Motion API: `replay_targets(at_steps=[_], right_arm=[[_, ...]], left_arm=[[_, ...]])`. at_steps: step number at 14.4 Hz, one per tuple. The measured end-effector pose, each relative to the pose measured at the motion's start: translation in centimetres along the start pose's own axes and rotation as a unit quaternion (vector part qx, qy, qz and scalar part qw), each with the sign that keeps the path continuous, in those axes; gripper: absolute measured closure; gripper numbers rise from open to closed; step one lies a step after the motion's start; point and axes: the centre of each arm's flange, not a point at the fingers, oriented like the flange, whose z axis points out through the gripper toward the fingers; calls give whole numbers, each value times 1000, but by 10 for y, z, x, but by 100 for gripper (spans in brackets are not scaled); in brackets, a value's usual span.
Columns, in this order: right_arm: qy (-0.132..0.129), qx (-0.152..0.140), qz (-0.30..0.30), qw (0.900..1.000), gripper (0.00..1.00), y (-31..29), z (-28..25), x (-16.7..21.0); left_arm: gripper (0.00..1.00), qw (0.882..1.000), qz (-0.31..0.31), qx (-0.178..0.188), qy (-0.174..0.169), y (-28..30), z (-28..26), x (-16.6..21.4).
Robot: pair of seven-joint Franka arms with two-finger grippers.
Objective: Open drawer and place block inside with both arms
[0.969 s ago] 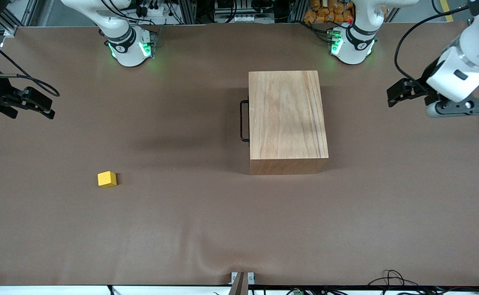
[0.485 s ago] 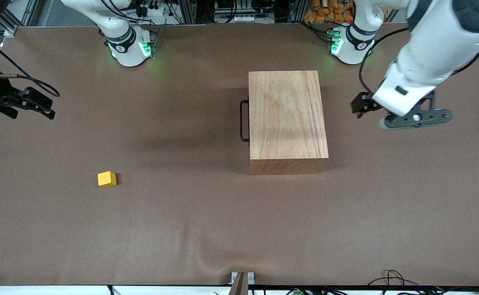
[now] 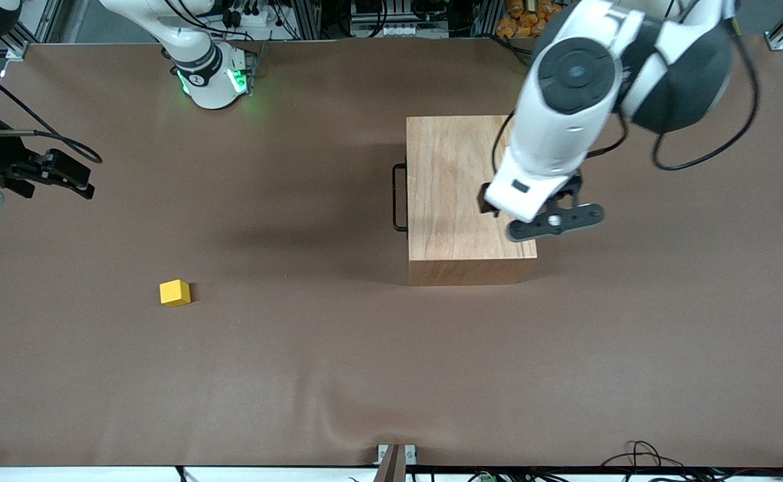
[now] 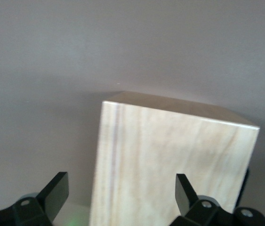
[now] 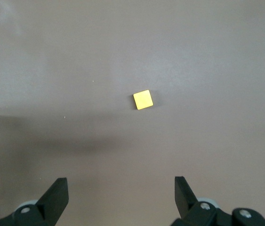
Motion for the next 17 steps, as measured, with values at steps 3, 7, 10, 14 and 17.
replay_targets(at_steps=[3, 7, 10, 14, 17], right_arm=[[-7, 0, 0, 1000, 0, 0, 7, 3], [-23, -1, -1, 1000, 0, -2, 20, 7], [-34, -1, -3, 999, 0, -4, 24, 6], [-44, -2, -10, 999, 0, -11, 34, 9], [-65, -2, -3, 998, 0, -4, 61, 21]], left_arm=[[0, 1000, -10, 8, 14, 53, 18, -16], [0, 999, -14, 10, 36, 110, 35, -52], [0, 999, -14, 1, 51, 148, 56, -73], [0, 997, 2, -6, 77, 181, 82, -87], [0, 995, 12, -11, 100, 197, 85, -99]])
